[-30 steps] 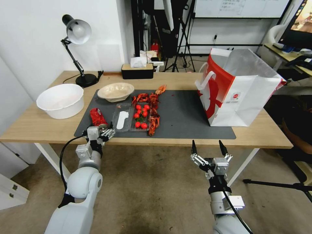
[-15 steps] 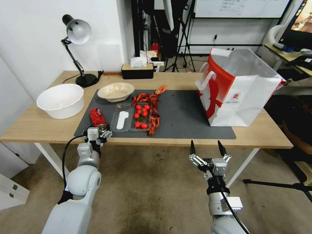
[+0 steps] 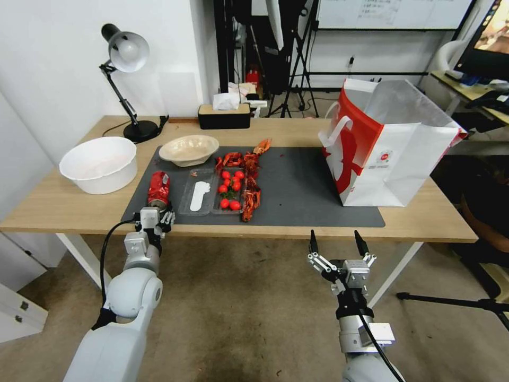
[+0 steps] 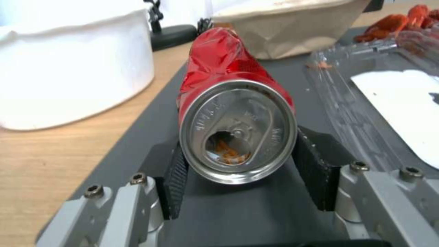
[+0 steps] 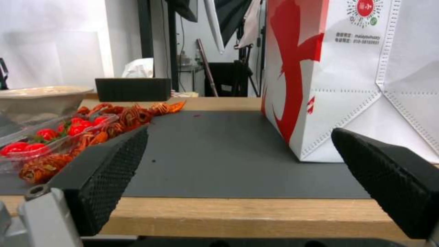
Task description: Pick up the trash from the table and place it into the takeout bag.
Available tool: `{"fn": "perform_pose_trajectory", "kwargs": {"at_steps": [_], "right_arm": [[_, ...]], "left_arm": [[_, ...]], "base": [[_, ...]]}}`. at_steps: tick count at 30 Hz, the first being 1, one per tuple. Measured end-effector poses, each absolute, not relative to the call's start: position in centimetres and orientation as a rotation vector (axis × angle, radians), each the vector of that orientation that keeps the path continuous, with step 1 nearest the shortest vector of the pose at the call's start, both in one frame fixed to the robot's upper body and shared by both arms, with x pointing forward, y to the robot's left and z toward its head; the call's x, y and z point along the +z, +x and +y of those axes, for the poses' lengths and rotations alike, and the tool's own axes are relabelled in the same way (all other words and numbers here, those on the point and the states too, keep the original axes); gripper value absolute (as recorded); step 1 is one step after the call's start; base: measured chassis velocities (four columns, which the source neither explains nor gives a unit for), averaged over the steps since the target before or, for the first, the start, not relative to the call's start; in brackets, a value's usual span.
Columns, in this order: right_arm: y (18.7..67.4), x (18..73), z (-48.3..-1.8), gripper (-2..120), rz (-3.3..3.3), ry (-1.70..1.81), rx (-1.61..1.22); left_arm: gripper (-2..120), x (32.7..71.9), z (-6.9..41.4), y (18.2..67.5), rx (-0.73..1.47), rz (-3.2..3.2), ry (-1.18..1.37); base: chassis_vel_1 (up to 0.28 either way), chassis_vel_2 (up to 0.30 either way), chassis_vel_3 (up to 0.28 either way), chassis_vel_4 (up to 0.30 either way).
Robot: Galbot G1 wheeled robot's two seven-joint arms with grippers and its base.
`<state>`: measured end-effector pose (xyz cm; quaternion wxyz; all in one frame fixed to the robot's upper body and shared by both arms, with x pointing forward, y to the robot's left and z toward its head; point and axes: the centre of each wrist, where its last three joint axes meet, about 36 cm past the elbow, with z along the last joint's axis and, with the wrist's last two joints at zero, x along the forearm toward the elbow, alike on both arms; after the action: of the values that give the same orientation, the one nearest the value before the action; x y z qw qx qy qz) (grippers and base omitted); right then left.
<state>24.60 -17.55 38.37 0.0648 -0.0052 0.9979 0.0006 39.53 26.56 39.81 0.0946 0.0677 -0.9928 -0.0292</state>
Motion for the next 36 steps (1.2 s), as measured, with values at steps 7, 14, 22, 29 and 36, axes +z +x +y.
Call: {"fn": "perform_pose_trajectory", "kwargs": {"at_steps": [7,14,22,29,36], "right_arm": [[24.6,38.3,-17.5,100,3.012,-0.014,0.000],[24.7,38.4,-17.4,100,3.010,-0.014,-0.001],[24.8,38.6,-17.7,100,3.005,0.001,-0.009],[24.9,38.6,-17.9,100,3.009,0.011,-0.021],[25.5,38.8,-18.4,100,2.999,0.002,-0.055]], "left_arm": [[51,39.8,27.3,39.6,-0.116,-2.989,0.192],[51,41.7,28.2,40.1,-0.137,-3.158,-0.010],[51,46.1,28.7,43.2,-0.102,-3.276,-0.649],[51,52.1,27.3,47.5,-0.130,-3.243,-1.130],[51,54.5,22.7,51.6,-0.010,-3.091,-1.509]], "base": [[0.000,0.000,0.000,0.000],[0.000,0.000,0.000,0.000],[0.000,0.000,0.000,0.000],[0.000,0.000,0.000,0.000],[0.000,0.000,0.000,0.000]]}}
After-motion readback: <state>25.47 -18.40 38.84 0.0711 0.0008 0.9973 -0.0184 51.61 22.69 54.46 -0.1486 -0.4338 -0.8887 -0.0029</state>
